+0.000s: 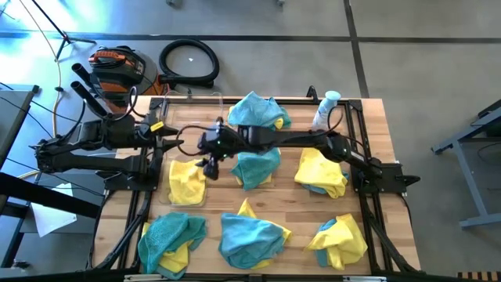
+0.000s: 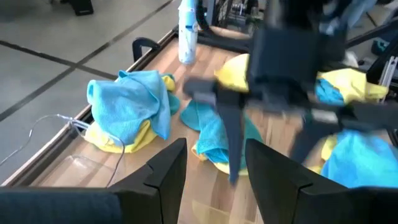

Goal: Sort microfiber towel by color & place in baskets
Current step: Put the blue towel into the top transparent bin

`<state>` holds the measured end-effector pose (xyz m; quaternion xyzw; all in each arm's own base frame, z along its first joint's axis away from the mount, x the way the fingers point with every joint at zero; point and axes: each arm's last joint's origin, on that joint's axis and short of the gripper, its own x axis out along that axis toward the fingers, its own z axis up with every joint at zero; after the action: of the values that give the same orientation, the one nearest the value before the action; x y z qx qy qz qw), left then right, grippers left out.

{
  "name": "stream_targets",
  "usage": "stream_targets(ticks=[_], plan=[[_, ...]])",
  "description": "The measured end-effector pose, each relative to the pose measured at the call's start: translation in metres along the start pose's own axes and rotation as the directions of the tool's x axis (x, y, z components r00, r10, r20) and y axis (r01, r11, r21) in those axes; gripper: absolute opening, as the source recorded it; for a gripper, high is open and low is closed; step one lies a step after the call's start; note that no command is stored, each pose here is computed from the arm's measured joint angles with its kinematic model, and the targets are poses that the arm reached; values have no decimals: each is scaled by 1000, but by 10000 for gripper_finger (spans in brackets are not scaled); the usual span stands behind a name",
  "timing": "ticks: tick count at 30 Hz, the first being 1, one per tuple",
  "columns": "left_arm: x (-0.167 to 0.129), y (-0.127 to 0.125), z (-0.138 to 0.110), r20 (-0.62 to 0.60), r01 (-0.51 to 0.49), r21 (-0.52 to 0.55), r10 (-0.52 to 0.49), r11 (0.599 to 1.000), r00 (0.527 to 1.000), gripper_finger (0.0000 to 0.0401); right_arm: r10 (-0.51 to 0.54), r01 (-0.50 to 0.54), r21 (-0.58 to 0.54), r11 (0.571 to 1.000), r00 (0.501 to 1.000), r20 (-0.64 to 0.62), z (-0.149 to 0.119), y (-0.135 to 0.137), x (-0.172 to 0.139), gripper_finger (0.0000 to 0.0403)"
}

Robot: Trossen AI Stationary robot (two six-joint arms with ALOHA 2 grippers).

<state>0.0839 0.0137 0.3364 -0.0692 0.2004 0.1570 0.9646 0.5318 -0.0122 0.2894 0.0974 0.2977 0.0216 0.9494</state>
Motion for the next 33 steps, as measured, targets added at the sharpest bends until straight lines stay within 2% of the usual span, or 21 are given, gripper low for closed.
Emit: stream_targets(ticks=[4,8,16,20,25,33], plan=[[0,0,-1,-15,-3,-10,2,1000,1000,154,-36,35,-8,999,993,-113,-4,-5,-14,191],[0,0,-2,-19,2,-15,-2,1000,1000,154,-50,52,7,999,981,-190,-16,-8,-23,163],[0,0,-2,-19,4,-15,-4,1000,1000,154,-59,72,47,996,970,-237,-44,-4,-40,101],[0,0,-2,-19,4,-15,-5,1000,1000,154,-78,97,84,992,976,-204,-64,-1,-60,71],[0,0,-2,-18,3,-21,-3,1000,1000,154,-84,104,188,977,991,-108,-93,1,-101,37],[13,-2,0,-69,-21,-54,17,998,997,154,-225,219,269,938,974,-8,-134,10,-179,5]])
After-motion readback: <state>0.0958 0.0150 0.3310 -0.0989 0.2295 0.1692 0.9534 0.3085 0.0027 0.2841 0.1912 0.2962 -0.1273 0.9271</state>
